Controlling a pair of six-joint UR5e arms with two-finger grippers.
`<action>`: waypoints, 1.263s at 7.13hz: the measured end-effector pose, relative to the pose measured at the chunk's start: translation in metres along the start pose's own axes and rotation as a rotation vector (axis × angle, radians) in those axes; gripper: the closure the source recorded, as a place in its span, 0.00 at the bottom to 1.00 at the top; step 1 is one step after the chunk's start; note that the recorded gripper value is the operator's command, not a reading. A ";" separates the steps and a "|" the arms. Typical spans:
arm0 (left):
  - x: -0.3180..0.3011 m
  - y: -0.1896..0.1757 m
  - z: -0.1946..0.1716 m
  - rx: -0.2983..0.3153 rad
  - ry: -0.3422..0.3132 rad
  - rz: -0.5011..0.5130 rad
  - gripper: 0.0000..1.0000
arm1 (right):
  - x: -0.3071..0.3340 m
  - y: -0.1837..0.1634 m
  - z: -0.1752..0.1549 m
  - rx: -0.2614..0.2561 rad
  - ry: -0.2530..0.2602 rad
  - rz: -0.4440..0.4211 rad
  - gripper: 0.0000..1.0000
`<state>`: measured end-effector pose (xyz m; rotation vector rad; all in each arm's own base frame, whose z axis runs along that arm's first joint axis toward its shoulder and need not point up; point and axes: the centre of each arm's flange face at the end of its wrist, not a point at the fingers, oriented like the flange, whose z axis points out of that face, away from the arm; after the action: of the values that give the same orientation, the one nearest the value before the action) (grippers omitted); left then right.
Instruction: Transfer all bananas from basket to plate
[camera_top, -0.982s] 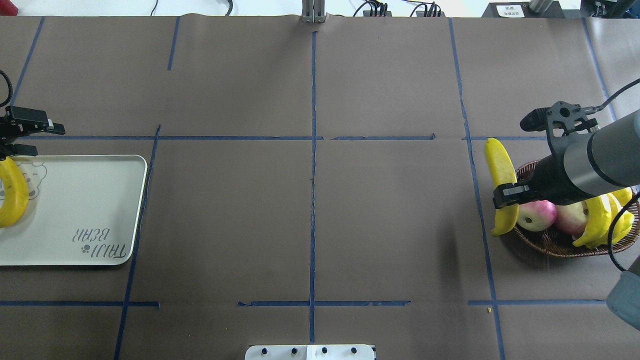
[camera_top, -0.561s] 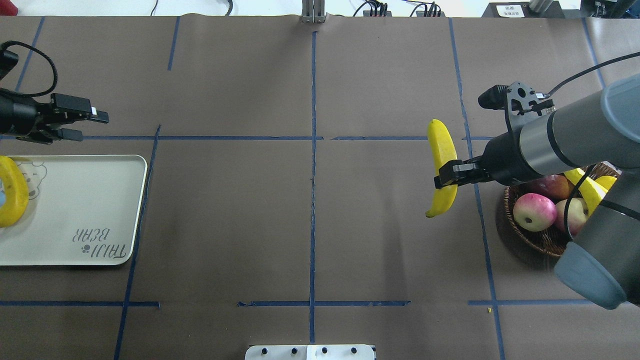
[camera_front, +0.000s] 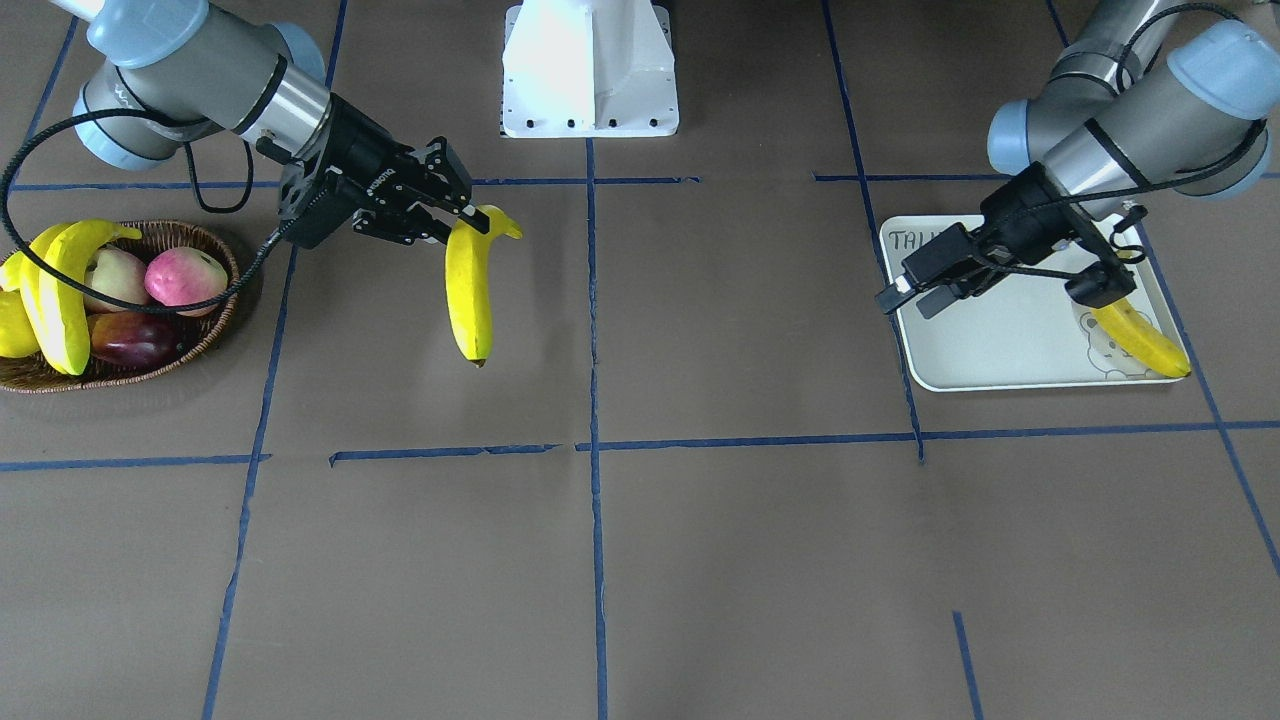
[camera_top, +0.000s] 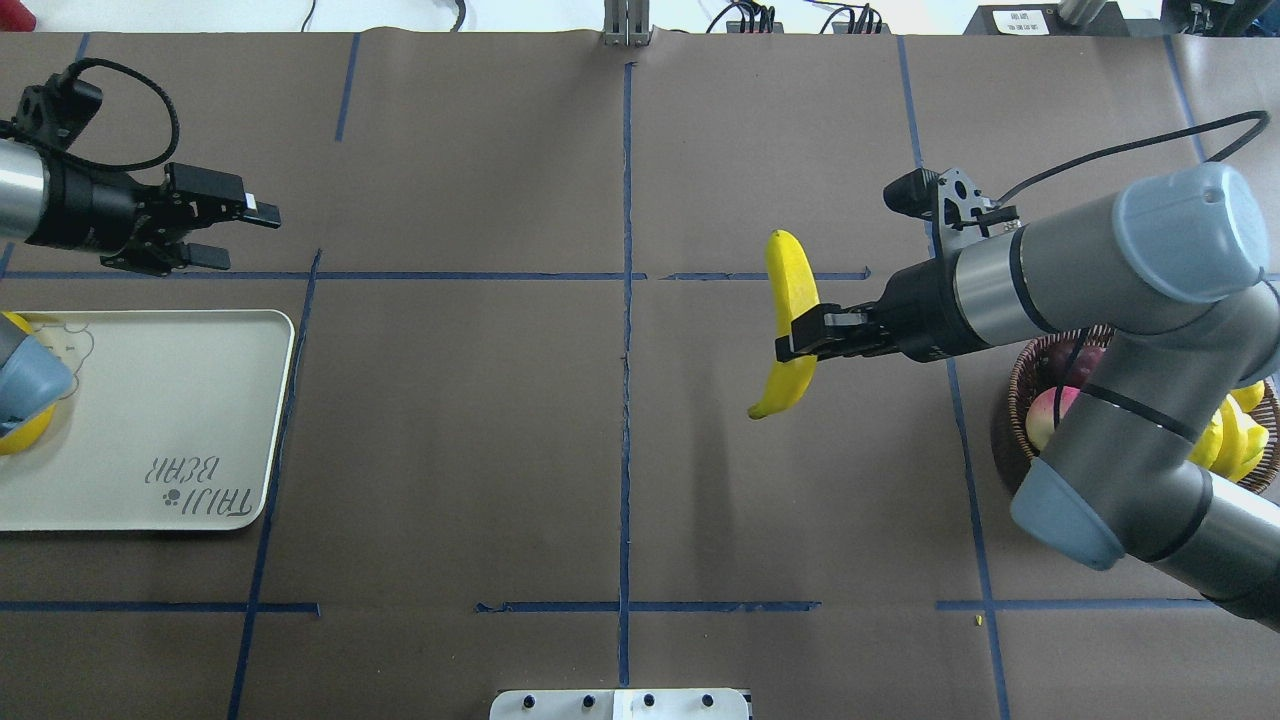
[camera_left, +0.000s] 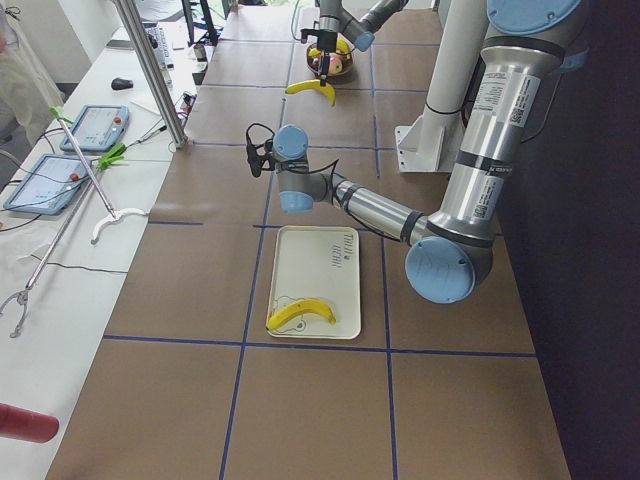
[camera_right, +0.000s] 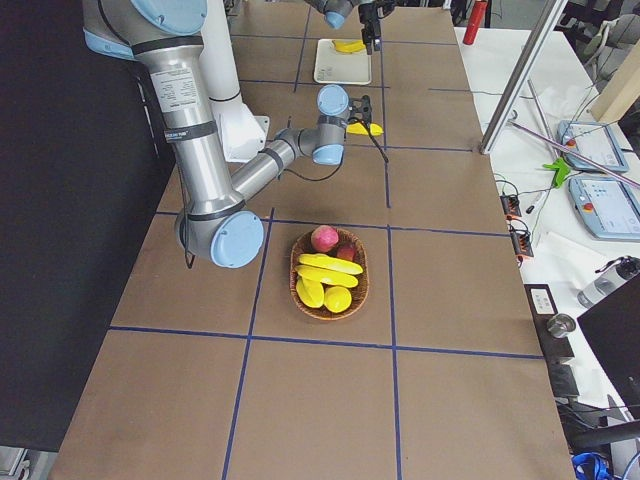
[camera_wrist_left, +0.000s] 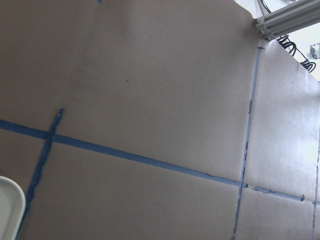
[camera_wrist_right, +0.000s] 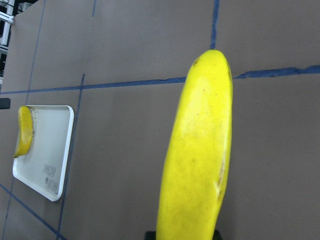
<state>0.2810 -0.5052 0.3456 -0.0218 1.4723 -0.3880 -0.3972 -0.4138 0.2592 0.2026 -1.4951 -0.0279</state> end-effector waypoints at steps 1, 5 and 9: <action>0.025 0.014 0.017 -0.034 0.023 -0.040 0.00 | -0.016 0.004 0.018 0.015 -0.035 0.008 1.00; 0.105 0.082 0.084 -0.131 0.097 -0.099 0.00 | -0.076 0.045 0.069 0.043 -0.114 0.035 1.00; 0.117 0.105 0.107 -0.170 0.087 -0.087 0.01 | -0.114 0.046 0.087 0.032 -0.074 0.046 0.99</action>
<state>0.4153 -0.4619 0.2183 -0.2080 1.5912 -0.3367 -0.4974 -0.3622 0.1595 0.1948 -1.5742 0.0257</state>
